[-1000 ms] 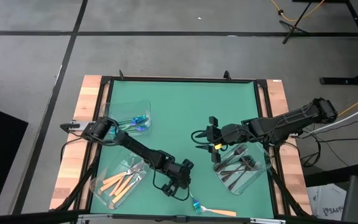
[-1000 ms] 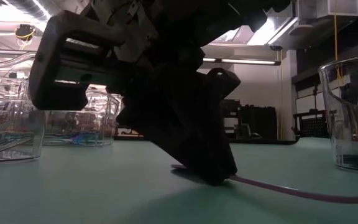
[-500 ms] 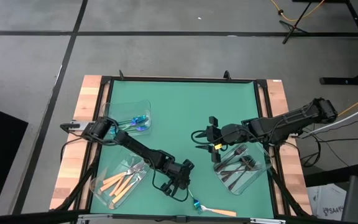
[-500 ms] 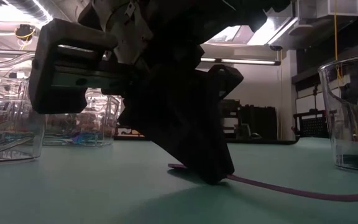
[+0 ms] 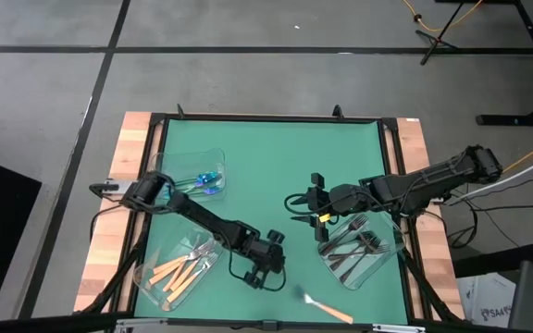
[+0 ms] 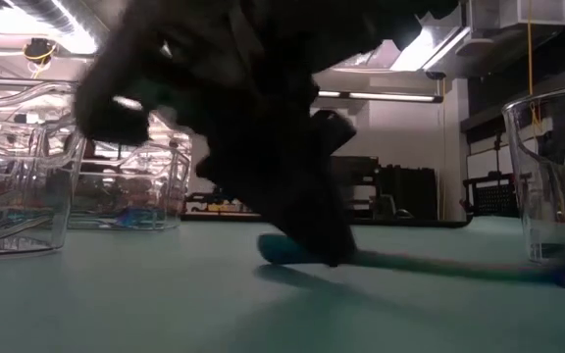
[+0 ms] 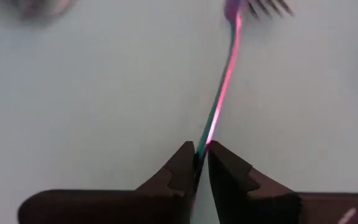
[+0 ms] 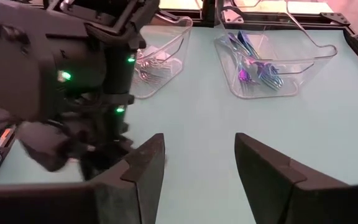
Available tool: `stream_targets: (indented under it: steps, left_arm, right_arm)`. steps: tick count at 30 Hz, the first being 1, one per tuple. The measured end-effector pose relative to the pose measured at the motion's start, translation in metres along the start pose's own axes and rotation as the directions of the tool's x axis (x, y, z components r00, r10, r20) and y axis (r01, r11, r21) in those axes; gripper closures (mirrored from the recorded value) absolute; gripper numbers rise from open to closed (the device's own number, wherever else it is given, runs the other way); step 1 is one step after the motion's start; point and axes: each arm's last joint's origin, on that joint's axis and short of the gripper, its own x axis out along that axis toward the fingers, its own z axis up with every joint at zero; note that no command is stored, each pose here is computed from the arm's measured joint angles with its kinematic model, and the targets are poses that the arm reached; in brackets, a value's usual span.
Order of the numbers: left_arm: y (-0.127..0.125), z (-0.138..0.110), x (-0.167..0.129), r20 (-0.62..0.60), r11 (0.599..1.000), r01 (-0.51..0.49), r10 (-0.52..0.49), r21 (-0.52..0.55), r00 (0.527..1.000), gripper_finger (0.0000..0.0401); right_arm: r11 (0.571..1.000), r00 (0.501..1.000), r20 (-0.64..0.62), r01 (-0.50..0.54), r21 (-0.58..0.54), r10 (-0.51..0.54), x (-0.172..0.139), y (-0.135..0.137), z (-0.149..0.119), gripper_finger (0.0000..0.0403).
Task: Sort silverware by color (type)
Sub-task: Put the blue fork into the top transparent bin
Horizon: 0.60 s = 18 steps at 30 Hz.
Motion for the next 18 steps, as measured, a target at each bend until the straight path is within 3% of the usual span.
stream_targets:
  steps: [8, 18]
  left_arm:
    - [0.0061, -0.0044, -0.0046, -0.056, 0.995, -0.053, 0.048, -0.089, 0.997, 0.0362]
    - [0.0093, -0.0071, -0.0062, -0.088, 0.995, -0.062, 0.055, -0.084, 0.995, 0.0377]
  right_arm:
    - [1.000, 1.000, -0.002, 0.000, 0.000, 0.000, 0.0000, 0.0000, -0.0001, 0.0217]
    - [1.000, 1.000, -0.003, 0.000, 0.000, 0.000, 0.0000, 0.0000, -0.0002, 0.0217]
